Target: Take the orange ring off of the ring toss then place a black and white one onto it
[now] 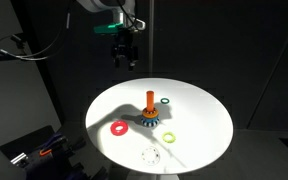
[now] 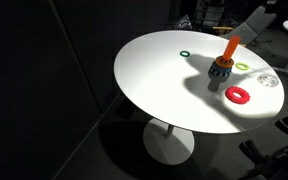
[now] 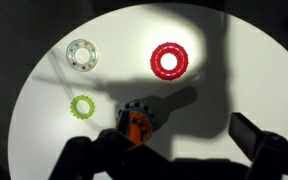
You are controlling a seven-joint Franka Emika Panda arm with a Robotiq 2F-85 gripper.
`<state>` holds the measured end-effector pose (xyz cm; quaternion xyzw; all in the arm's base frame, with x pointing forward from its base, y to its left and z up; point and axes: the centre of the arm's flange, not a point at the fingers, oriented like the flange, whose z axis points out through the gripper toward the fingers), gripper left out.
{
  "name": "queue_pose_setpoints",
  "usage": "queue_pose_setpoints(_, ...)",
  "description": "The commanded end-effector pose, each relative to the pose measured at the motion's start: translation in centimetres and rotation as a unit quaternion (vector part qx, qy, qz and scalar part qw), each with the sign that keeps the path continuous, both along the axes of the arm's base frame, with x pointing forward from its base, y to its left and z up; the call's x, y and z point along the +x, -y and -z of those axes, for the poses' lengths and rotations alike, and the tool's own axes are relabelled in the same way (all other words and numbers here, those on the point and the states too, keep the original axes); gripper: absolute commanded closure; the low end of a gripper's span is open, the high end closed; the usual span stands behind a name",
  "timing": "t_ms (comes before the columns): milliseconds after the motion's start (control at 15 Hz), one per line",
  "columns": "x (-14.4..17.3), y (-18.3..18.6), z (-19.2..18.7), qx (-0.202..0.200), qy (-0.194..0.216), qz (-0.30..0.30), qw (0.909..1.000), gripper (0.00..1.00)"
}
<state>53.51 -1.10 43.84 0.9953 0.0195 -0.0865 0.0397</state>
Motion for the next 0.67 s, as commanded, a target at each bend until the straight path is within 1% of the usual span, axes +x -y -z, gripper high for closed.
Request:
queue_pose_setpoints(0, -2.8, -0.2, -1.4, -0.010, 0.040, 0.016, 0.9990, 0.00)
queue_pose_setpoints(133, -3.7, -0.3, -1.9, -0.016, 0.064, 0.022, 0.9976, 0.00)
queue_pose_setpoints(200, -1.5, -0.1, -1.4, -0.003, 0.038, 0.011, 0.9992, 0.00)
queue_pose_setpoints(267, -1.9, -0.1, -1.5, -0.003, 0.042, 0.012, 0.9990, 0.00)
queue_pose_setpoints(600, -1.7, -0.1, -0.9, -0.003, 0.035, 0.012, 0.9993, 0.00)
